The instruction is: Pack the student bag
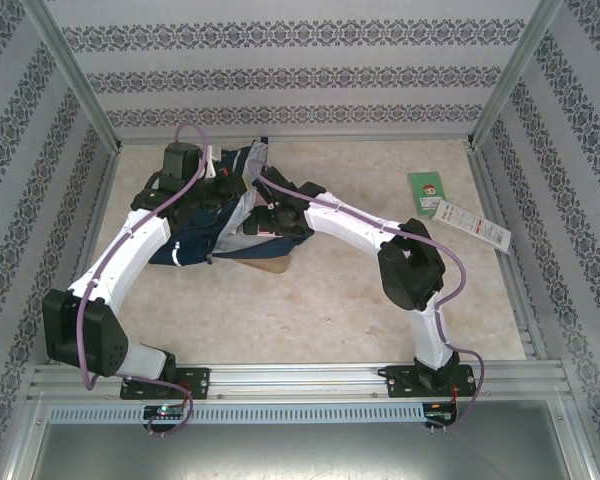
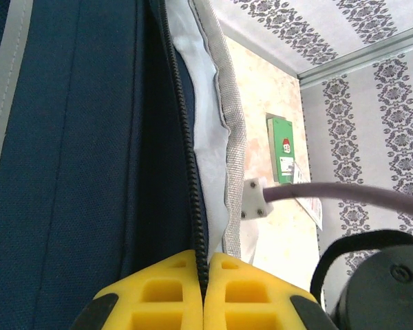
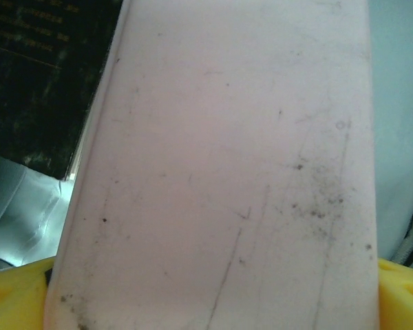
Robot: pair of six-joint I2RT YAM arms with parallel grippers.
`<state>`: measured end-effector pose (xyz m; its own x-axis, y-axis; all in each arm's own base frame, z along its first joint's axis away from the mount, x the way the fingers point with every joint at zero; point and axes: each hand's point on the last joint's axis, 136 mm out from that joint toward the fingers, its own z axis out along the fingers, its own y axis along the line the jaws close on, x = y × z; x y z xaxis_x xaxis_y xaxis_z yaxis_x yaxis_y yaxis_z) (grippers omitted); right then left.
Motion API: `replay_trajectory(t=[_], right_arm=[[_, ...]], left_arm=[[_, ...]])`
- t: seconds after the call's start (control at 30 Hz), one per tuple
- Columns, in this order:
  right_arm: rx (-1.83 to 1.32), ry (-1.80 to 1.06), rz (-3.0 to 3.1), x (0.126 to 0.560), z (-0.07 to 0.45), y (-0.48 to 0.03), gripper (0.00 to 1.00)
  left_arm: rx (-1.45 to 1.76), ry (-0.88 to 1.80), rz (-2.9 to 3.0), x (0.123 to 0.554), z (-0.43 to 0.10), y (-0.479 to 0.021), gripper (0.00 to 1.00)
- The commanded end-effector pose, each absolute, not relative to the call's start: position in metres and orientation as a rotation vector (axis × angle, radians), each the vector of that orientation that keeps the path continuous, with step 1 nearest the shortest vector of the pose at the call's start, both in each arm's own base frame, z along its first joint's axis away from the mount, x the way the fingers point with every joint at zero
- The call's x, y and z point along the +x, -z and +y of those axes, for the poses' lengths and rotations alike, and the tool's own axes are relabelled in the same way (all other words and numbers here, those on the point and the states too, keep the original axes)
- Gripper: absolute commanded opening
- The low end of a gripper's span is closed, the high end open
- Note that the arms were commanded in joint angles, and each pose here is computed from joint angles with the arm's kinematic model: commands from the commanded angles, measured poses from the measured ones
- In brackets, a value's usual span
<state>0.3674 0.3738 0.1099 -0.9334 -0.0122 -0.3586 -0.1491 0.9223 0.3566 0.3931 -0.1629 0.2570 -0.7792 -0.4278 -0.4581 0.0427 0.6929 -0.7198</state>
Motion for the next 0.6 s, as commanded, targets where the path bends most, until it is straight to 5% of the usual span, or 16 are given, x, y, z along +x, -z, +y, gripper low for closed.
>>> replay_trajectory(t=[0.0, 0.07, 0.17, 0.57], right_arm=[[-0.142, -0.625, 2.701, 0.371, 0.388, -0.113, 0.85], [-0.156, -0.611, 2.71, 0.368, 0.388, -0.111, 0.82], [-0.165, -0.583, 2.732, 0.367, 0.386, -0.107, 0.98], [-0.197, -0.63, 2.671, 0.356, 0.384, -0.145, 0.98]], left_arm=[[-0.225, 1.012, 2.157, 0.398, -0.165, -0.294, 0.0], [-0.224, 1.008, 2.156, 0.397, -0.164, -0.294, 0.0], [-0.229, 1.01, 2.159, 0.397, -0.164, -0.293, 0.0], [-0.226, 1.012, 2.161, 0.399, -0.165, -0.293, 0.0]])
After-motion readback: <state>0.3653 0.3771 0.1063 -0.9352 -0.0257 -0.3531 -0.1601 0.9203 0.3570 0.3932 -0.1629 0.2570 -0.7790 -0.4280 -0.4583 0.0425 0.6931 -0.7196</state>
